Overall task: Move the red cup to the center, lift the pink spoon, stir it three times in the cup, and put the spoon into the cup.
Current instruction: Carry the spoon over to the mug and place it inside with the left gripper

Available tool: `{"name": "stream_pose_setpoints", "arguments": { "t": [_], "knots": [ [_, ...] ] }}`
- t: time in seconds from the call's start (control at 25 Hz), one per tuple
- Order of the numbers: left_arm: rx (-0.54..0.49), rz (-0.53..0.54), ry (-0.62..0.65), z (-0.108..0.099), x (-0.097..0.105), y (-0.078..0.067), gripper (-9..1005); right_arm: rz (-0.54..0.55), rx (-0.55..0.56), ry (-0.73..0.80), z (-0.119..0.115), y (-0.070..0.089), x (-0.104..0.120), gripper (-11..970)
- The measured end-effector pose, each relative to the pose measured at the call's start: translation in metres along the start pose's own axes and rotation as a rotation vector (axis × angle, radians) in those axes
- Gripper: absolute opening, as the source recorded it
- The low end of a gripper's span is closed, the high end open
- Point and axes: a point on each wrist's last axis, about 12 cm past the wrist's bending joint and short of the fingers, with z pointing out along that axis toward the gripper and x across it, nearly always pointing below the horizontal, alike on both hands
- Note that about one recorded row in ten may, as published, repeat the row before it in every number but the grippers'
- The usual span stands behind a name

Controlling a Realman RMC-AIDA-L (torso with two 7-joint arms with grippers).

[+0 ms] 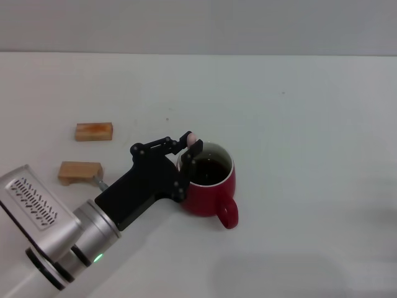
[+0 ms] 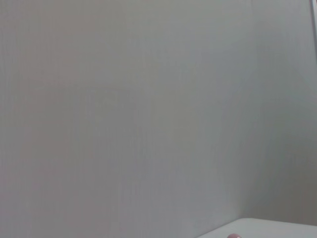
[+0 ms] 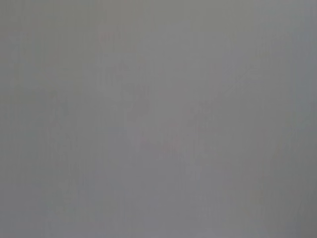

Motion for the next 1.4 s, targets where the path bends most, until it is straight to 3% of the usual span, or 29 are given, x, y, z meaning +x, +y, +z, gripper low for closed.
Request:
{"name": "stream_pose_setpoints", "arguments": {
  "t": [0.84, 1.4],
  "knots": [
    [0.056, 0.028, 0.003, 0.026, -0.006, 0.002, 139, 0.001, 0.003, 0.006, -0.001, 0.0, 0.001, 738],
    [0.123, 0.008, -0.015, 0.026, -0.008, -0.015, 139, 0.005, 0.002, 0.009, -0.001, 0.001, 0.001, 738]
  ]
}}
